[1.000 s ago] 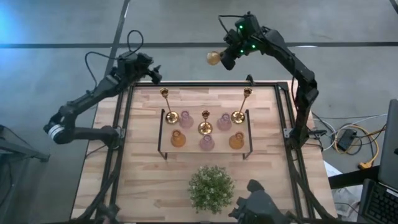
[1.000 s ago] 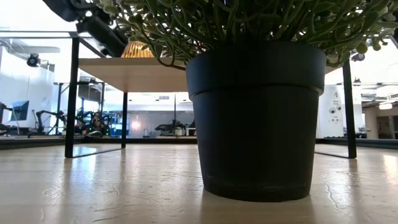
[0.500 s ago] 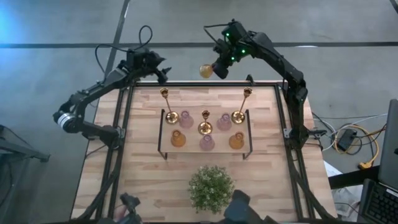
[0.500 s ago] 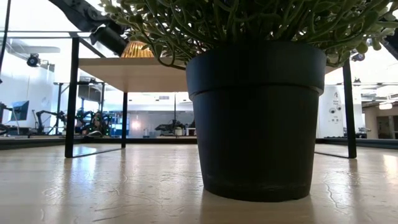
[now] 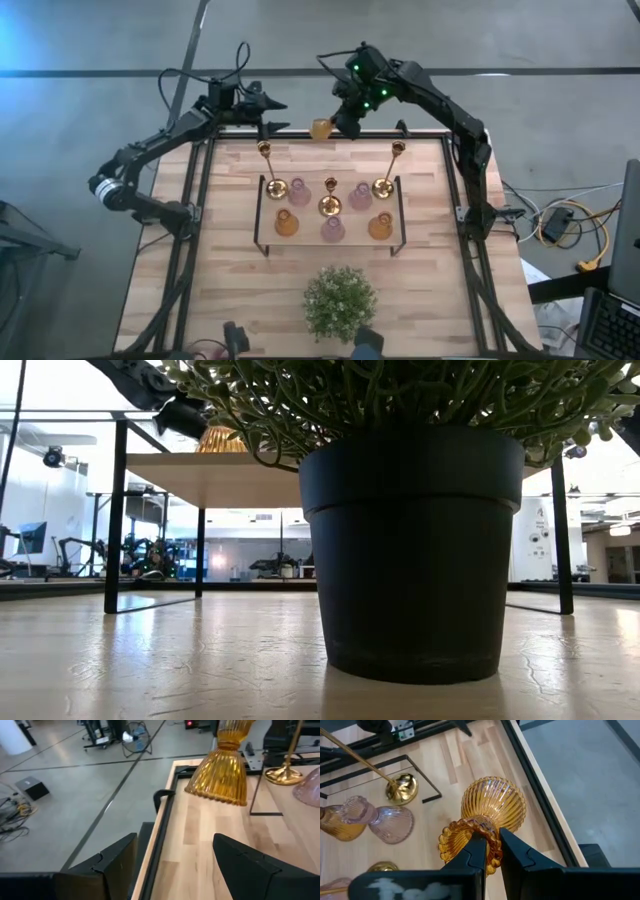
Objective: Pick & Place candle stick holders
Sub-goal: Put the yellow vase on the shelf
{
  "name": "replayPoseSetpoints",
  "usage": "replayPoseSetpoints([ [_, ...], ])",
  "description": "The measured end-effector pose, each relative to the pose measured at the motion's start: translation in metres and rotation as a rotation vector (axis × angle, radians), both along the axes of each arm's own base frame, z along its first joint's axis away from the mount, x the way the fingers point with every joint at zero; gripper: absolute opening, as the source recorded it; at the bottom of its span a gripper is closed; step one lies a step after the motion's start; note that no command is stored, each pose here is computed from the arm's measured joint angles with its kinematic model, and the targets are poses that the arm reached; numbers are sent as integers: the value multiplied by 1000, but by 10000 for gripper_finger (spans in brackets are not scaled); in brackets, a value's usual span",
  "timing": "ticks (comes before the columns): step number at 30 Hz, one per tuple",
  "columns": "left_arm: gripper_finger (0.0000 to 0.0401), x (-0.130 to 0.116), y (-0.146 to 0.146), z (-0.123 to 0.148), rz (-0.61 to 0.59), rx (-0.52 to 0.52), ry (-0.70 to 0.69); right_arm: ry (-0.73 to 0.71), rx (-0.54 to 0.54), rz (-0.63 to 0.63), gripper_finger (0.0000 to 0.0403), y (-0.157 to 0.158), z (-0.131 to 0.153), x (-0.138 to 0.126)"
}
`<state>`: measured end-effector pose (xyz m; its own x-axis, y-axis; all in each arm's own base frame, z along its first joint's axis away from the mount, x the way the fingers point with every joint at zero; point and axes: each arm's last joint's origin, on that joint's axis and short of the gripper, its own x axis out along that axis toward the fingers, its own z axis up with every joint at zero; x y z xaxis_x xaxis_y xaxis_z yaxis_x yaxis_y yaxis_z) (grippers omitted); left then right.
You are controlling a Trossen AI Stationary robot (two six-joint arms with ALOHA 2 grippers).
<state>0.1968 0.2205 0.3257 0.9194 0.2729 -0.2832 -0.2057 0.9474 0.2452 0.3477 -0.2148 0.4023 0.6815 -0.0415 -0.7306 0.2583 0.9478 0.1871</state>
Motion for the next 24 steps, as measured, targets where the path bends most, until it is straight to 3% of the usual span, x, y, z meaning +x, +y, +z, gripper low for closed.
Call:
replayPoseSetpoints([
  [13, 264, 32, -14, 0, -202, -55, -36, -20, 4, -10, 21, 3, 1, 4],
  [24, 264, 41, -15, -1, -151, -86, -35, -15, 7, -10, 21, 3, 1, 4],
])
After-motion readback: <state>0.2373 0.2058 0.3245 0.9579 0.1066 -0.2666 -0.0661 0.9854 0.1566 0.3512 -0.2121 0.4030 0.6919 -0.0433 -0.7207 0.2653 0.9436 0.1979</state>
